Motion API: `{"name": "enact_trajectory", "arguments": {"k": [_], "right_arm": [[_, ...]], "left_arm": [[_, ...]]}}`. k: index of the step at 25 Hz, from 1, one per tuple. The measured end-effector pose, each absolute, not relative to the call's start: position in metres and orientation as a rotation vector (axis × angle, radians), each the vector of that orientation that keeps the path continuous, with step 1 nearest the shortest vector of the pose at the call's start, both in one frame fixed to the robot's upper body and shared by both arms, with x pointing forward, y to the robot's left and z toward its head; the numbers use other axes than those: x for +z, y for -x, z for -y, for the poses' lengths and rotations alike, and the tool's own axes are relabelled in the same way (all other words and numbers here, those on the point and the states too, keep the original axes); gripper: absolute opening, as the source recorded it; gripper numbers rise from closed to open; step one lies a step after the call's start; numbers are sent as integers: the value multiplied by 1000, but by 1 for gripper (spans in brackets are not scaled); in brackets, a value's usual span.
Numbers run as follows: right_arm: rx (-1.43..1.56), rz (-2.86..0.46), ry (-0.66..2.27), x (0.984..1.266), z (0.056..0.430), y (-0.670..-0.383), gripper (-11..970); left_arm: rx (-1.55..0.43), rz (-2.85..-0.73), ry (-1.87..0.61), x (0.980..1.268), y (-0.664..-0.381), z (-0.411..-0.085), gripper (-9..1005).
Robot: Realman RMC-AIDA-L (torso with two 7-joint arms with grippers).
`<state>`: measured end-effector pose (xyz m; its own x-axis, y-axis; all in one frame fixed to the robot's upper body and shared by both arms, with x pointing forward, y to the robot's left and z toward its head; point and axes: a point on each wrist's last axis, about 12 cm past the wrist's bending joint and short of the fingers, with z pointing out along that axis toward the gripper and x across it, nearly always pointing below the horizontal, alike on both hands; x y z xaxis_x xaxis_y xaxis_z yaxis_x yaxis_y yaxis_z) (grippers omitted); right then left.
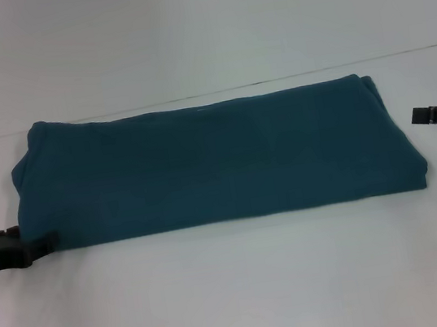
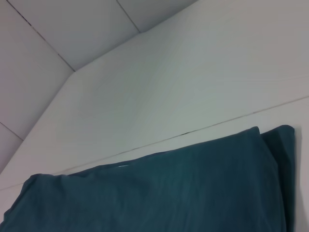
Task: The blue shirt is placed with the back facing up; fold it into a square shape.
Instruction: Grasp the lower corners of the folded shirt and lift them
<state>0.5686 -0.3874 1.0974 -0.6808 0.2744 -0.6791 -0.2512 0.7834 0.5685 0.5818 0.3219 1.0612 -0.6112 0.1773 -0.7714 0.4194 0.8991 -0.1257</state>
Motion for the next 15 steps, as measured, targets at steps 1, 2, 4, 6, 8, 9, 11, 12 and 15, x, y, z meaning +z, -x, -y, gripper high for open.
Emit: {"name": "enact_trajectory", "arguments": {"k": [1,2,4,6,8,9,11,12,15], "right_arm": [[832,-2165,-18,1097,387,-568,852],[832,-2166,-19,1097,388,-568,851],[830,-2167,-23,1096,388,-567,850],[829,-2168,-32,1095,390,-566,848],[826,-2170,-44,1093,391,-564,819],[824,-2172,-48,1092,392,-563,792],[815,-2189,-50,1090,394,-561,737],[811,-2203,-50,1089,394,-560,709],[801,-2246,-54,1085,394,-559,710]], "left_arm": [[-372,-2232,-425,1061,-582,-322,898],[-371,-2233,-425,1061,-582,-322,802],[-370,-2232,-426,1061,-582,-322,667],[-370,-2231,-427,1061,-582,-322,588],[-369,-2230,-428,1062,-583,-321,510],[-370,-2230,-429,1062,-583,-321,471],[-370,-2228,-430,1063,-584,-320,429],[-370,-2226,-431,1063,-584,-320,409],[-371,-2225,-433,1063,-585,-320,346]]}}
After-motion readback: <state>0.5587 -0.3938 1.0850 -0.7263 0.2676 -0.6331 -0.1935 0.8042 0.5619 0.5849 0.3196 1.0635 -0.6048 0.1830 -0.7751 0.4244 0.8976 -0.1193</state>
